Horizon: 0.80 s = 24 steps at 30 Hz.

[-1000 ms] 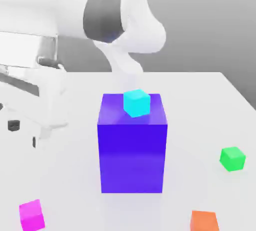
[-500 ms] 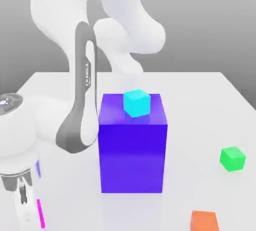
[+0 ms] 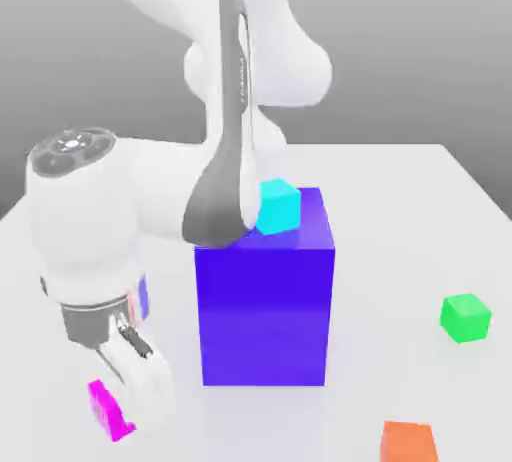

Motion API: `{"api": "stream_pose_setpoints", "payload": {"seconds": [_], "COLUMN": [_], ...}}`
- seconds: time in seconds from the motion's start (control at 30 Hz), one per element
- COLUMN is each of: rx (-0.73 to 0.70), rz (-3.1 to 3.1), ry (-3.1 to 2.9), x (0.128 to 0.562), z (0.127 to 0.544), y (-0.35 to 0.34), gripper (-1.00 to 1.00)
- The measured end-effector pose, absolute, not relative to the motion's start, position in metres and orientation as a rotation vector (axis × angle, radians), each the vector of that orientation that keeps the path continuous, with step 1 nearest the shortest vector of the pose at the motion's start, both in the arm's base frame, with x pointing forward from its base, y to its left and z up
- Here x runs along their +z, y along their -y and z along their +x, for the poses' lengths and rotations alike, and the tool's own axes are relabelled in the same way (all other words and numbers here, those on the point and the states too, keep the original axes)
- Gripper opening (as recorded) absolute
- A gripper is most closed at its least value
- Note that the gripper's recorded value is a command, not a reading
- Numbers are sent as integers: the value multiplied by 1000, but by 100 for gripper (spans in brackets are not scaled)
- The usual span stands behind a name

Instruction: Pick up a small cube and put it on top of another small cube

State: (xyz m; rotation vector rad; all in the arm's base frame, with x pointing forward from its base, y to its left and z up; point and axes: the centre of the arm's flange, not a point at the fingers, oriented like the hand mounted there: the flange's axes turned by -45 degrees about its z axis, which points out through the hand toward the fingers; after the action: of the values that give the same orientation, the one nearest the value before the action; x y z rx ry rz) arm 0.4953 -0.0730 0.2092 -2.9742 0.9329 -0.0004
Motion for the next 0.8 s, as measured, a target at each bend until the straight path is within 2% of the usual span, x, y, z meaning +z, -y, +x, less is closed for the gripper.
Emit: {"api": "stream_pose_setpoints", "payload": {"seconds": [0.13, 0.3, 0.43, 0.53, 0.7, 0.73, 0.8], "rx": [0, -1, 0, 0, 0, -1, -2], "rz": [-3083, -3096, -3002, -2840, -2512, -2489, -2545], "ry": [-403, 266, 820, 1294, 1884, 1917, 1845], "x": [219, 229, 236, 240, 237, 229, 210], "z": [485, 447, 397, 339, 250, 244, 266], "y": [-23, -131, -212, -274, -335, -339, -322], "gripper": [-100, -100, -100, -100, -100, -100, -100]}}
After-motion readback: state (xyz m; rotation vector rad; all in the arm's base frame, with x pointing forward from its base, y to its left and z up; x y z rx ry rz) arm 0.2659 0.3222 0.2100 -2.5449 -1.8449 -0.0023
